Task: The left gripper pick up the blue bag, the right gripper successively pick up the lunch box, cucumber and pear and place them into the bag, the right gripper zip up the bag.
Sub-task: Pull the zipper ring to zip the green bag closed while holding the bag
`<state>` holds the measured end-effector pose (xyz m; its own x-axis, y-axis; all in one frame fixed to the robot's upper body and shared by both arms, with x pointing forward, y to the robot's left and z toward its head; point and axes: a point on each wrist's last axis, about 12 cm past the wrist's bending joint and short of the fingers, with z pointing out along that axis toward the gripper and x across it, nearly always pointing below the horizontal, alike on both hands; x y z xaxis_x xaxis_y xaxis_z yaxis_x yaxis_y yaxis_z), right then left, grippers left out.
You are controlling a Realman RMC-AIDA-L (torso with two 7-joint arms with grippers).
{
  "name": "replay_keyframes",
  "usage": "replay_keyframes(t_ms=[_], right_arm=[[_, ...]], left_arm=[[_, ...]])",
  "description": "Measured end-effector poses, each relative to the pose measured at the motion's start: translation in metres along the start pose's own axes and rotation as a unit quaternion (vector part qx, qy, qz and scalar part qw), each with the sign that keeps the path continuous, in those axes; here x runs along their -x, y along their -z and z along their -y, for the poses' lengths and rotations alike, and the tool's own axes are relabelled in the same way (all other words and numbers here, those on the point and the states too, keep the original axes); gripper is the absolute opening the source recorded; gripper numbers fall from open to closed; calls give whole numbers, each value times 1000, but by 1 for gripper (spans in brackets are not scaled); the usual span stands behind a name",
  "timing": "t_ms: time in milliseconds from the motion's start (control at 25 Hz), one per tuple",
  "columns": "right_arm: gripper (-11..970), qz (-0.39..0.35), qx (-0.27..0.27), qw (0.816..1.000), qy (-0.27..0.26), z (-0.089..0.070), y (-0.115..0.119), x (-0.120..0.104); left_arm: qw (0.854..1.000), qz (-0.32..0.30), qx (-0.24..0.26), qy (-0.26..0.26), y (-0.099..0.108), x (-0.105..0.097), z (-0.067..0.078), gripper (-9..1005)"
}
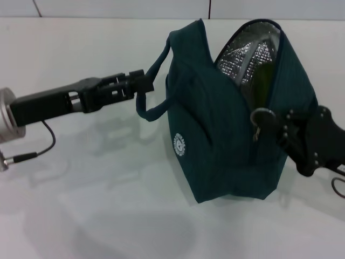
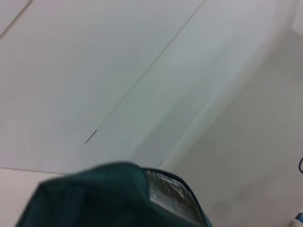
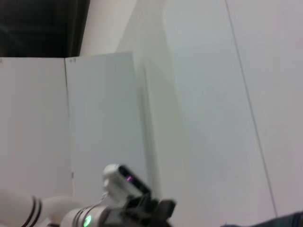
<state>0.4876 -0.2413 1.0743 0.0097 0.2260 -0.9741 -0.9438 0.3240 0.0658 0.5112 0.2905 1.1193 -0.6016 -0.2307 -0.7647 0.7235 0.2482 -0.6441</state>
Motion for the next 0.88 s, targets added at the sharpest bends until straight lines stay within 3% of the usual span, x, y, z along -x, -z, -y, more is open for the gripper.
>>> replay_keyframes(t_ms=[360, 880], right_arm=[[9, 5, 20, 999, 25, 18, -29, 11], [10, -24, 51, 997, 60, 42, -80, 23]], left_arm=[[999, 11, -7, -34, 14, -33, 5, 702], [995, 21, 44, -88, 7, -73, -10, 678]])
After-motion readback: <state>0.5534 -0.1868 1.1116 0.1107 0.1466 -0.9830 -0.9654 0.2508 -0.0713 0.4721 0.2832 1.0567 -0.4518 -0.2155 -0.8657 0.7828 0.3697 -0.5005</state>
